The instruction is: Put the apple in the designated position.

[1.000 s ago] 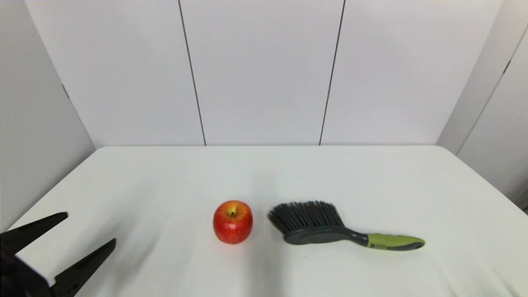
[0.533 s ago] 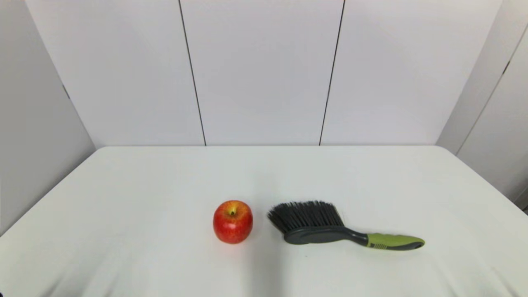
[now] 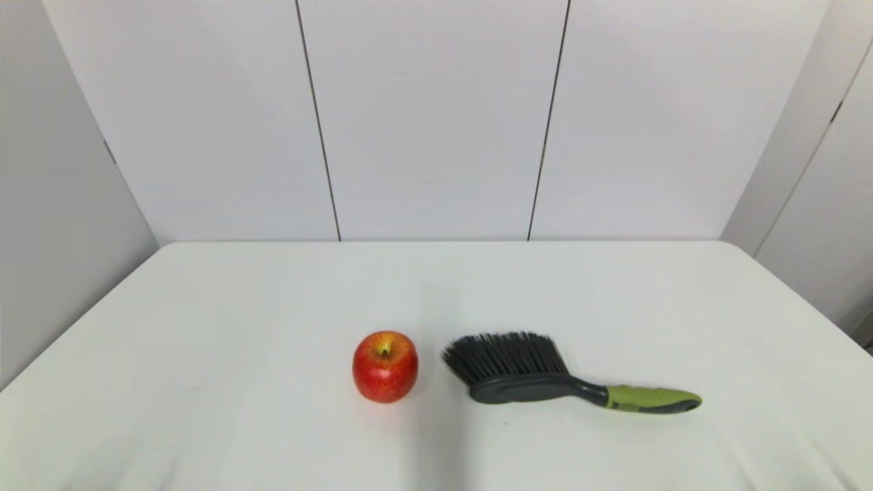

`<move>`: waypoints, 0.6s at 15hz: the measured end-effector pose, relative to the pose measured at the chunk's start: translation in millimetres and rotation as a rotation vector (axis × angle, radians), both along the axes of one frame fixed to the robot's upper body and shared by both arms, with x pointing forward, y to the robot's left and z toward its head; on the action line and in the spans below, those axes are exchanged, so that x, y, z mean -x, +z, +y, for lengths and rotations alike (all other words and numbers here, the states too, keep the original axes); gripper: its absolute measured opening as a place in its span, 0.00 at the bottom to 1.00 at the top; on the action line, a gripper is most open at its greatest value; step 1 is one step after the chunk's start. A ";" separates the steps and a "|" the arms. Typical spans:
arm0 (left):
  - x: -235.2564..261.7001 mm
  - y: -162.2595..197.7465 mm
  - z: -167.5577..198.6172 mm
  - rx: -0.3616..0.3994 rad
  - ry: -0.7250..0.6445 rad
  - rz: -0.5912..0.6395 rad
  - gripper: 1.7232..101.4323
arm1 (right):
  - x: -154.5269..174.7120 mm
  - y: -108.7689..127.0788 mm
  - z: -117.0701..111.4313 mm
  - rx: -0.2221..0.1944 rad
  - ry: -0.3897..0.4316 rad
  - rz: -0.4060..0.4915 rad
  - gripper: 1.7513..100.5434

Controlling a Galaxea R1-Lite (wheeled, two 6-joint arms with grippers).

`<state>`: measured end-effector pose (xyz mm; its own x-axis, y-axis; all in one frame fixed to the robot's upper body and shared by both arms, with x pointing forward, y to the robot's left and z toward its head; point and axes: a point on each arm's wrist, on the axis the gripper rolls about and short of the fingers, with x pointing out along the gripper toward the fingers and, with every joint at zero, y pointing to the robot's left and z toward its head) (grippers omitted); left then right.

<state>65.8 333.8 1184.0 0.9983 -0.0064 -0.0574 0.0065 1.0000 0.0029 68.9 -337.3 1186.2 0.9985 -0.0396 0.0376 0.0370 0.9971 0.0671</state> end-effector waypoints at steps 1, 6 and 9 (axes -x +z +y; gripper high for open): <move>0.1 0.0 0.0 0.000 0.000 -0.002 0.96 | 0.0 0.0 0.0 0.000 0.000 0.000 0.97; 0.3 -0.4 0.0 0.000 0.000 -0.004 0.96 | 0.0 0.0 0.0 -0.001 0.000 0.000 0.97; 0.3 -0.2 0.0 0.000 0.000 -0.004 0.96 | 0.0 0.0 0.0 -0.002 -0.001 0.000 0.97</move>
<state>65.5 333.8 1183.8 0.9986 -0.0064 -0.0534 0.0066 1.0000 0.0033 68.9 -337.3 1186.2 0.9985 -0.0402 0.0376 0.0376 0.9969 0.0686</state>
